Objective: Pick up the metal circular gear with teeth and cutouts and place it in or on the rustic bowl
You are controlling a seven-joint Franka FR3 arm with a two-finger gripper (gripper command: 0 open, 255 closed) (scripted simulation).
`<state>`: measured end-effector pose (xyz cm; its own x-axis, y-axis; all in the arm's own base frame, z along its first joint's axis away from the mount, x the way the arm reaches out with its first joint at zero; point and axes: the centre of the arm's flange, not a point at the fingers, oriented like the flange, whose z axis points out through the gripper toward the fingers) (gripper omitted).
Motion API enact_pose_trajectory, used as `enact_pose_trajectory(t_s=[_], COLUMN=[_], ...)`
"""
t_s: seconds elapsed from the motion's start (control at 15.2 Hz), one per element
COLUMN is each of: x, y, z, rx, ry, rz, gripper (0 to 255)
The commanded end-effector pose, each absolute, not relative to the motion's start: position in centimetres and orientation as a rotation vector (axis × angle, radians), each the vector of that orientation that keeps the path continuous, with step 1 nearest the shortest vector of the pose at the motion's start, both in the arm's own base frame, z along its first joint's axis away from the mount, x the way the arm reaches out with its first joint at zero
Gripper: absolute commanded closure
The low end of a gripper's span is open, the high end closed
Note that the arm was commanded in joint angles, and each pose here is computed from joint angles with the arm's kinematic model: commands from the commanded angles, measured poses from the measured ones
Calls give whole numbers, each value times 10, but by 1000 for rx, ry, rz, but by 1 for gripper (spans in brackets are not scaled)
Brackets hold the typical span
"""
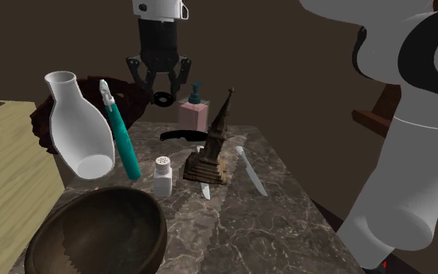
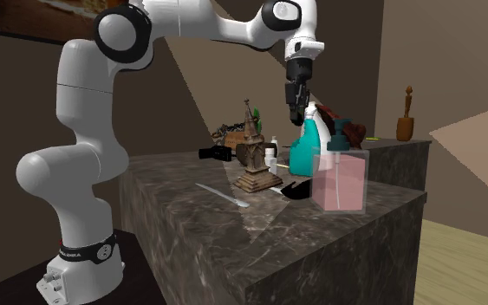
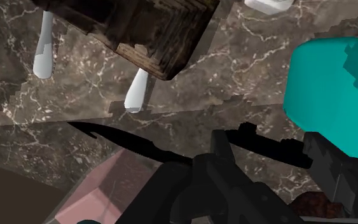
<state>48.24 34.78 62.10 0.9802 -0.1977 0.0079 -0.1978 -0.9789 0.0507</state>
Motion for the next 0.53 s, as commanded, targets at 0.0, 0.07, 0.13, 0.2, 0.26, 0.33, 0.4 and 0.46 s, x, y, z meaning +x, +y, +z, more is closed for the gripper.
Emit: enact_pose_trajectory(t_s=[0.0, 0.07, 0.13, 0.2, 0.26, 0.33, 0.4, 0.46], x=[464, 455, 445, 436, 427, 417, 408, 398], y=[366, 375, 384, 394, 403, 412, 421, 431], z=[623, 624, 624, 625, 625, 626, 626, 627], rx=[3075, 3075, 3075, 3075, 3075, 3075, 3075, 3075], ry=[-308, -308, -308, -308, -308, -308, -308, -308], rz=[4, 4, 4, 4, 4, 4, 4, 4], gripper=[255, 255, 255, 255, 255, 255, 255, 255])
